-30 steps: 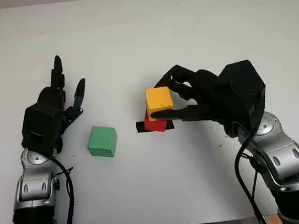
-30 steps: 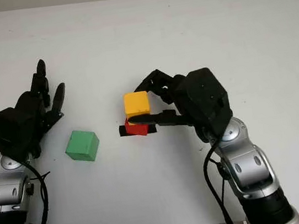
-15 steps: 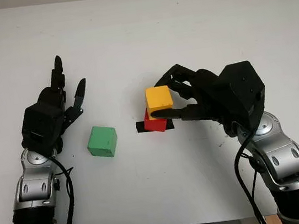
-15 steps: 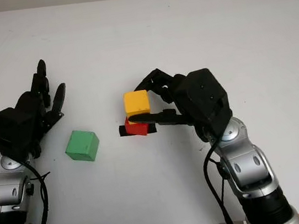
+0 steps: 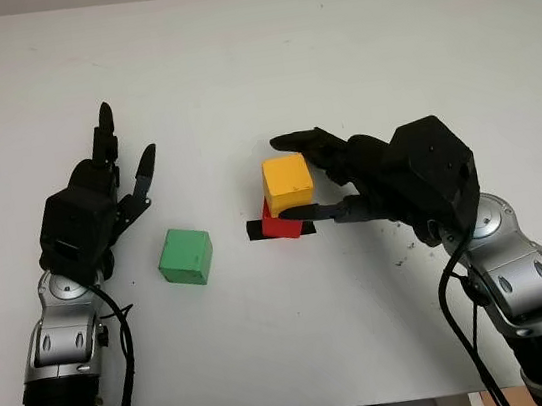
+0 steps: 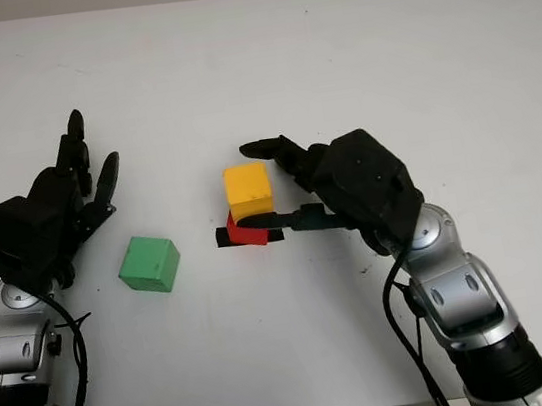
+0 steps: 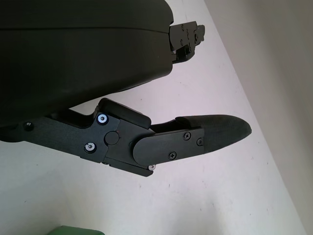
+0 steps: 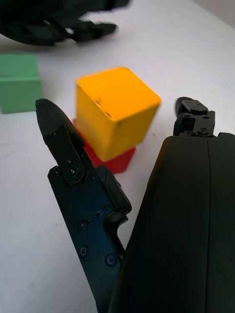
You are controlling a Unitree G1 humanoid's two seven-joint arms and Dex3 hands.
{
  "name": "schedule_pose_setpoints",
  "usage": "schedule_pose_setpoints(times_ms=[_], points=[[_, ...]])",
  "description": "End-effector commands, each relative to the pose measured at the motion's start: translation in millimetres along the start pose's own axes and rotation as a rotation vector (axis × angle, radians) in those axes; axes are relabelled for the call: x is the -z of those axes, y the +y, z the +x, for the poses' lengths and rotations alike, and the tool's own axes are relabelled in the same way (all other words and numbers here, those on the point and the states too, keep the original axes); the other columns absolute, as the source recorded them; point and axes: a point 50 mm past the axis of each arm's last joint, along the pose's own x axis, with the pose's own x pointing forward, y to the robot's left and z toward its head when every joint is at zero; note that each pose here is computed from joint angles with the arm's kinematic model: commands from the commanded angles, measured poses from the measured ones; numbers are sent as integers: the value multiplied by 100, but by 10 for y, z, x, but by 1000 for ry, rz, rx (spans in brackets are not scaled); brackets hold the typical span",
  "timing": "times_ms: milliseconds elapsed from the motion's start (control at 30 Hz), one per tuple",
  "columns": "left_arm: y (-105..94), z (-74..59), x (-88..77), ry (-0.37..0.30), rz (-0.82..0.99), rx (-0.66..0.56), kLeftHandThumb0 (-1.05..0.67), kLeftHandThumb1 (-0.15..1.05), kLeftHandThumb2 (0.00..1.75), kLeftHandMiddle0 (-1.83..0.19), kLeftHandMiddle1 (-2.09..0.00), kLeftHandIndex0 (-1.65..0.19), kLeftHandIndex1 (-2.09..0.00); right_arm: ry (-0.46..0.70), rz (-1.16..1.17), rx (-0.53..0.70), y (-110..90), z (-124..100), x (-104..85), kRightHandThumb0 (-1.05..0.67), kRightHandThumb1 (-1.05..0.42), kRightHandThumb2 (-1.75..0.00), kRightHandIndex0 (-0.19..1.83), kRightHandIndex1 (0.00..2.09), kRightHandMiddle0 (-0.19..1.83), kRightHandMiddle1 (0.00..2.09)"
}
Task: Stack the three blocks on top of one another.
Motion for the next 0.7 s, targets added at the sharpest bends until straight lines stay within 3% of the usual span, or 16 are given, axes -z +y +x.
schedule_pose_setpoints(times_ms=[0, 267, 333, 400, 467, 567, 667], points=[[-3, -34, 6, -6, 5, 1, -78, 105, 58, 19, -2, 19, -2, -42, -22, -17, -12, -48, -19, -79, -91, -5, -19, 0, -19, 9], [7, -53, -4, -14, -7, -7, -77, 105, 56, 19, -1, 18, -1, -173, -10, -31, -135, -227, -147, -98, -91, -5, -19, 0, -19, 0], [24, -59, -19, -23, -6, -12, -76, 105, 56, 19, -2, 18, -2, -259, 38, -7, -226, -307, -184, -100, -92, -6, -19, 0, -19, 0], [40, -62, -37, -35, -7, -18, -76, 105, 55, 19, -3, 18, -2, -333, 53, 53, -291, -355, -174, -103, -102, -22, -19, 0, -19, 0], [59, -63, -58, -55, 0, -35, -78, 105, 54, 17, -5, 16, -4, -396, 81, 136, -338, -373, -137, -98, -104, -56, -19, 0, -19, 0], [91, -60, -113, -92, 33, -54, -78, 105, 53, 15, -6, 13, -5, -444, 185, 251, -377, -378, -62, -92, -105, -68, -19, 0, -19, 0], [129, -77, -207, -145, 79, -66, -77, 105, 52, 11, -7, 9, -7, -443, 292, 380, -396, -382, 25, -91, -105, -69, -19, 0, -19, 0]])
